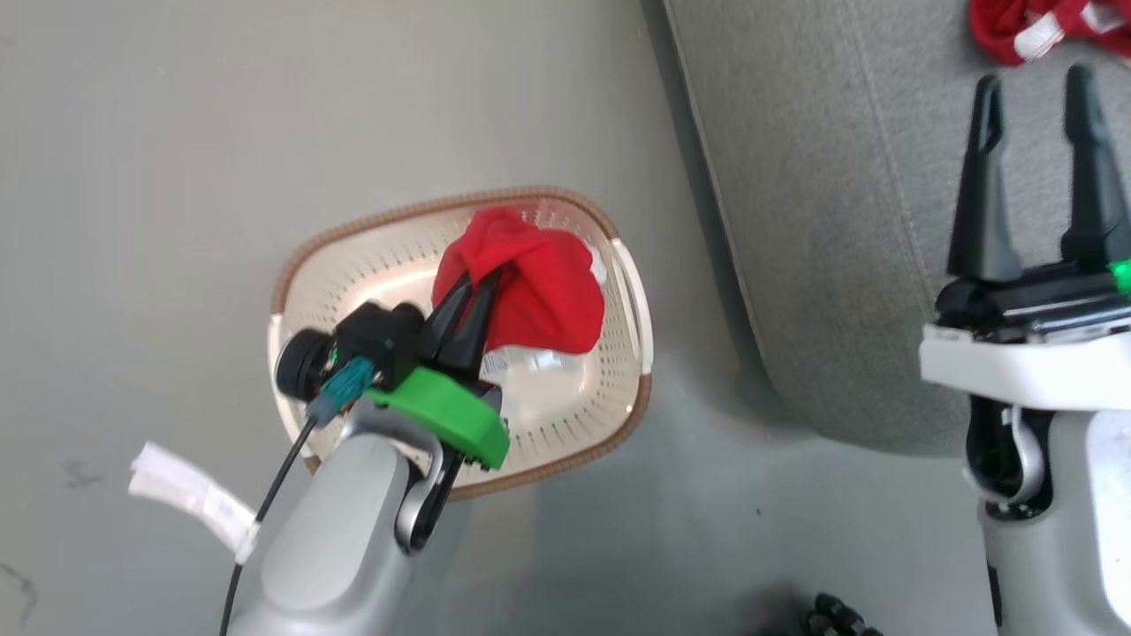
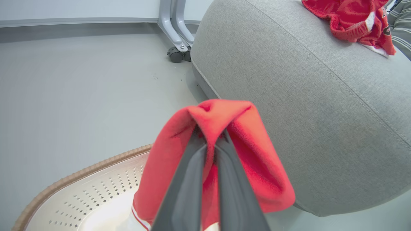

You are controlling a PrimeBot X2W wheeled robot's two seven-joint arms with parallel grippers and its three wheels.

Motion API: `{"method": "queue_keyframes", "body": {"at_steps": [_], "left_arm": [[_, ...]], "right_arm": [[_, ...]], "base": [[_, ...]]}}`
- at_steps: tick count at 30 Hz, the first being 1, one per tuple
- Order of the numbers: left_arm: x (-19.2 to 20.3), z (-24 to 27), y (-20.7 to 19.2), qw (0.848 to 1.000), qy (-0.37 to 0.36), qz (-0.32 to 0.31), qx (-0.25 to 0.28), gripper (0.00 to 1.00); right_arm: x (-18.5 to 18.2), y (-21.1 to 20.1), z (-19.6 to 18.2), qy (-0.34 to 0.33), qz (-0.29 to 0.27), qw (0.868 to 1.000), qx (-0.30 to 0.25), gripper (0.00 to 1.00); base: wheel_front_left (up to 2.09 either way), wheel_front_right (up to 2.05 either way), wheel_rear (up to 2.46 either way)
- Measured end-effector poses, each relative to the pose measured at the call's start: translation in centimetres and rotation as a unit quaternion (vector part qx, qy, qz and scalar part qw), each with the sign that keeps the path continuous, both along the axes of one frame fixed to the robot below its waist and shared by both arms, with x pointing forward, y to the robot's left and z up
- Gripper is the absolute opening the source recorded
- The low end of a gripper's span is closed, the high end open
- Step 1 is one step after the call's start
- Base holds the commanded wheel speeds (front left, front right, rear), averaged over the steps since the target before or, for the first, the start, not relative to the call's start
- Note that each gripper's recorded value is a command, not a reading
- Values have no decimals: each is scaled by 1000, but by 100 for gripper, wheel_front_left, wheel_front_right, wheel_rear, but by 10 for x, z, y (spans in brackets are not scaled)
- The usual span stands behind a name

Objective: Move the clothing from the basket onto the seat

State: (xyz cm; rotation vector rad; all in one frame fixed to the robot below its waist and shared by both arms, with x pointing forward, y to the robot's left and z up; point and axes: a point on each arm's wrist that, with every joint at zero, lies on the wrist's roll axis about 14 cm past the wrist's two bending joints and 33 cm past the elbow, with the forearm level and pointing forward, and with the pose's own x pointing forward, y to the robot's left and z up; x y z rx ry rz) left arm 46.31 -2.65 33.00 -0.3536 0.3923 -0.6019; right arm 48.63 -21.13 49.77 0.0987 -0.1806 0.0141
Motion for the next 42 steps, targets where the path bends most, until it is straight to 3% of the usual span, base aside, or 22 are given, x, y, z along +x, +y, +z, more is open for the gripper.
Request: {"method": "queue_keyframes", "body": {"at_steps": [15,23,34,42], "left_arm": [[-41,123,61,987,-127,102,-11,0],[-59,207,83,961,-237,139,-36,0],[-79,267,61,940,-319,104,-65,0],[-83,286,21,934,-344,42,-82,0]], "right_arm": [[-76,49,42,-12,61,998,17,100],[-118,64,70,-47,85,995,17,100],[-144,72,83,-67,96,993,16,100],[-147,107,80,-60,156,986,23,100]], "base": [[0,0,0],[0,0,0],[0,0,0],[0,0,0]]}}
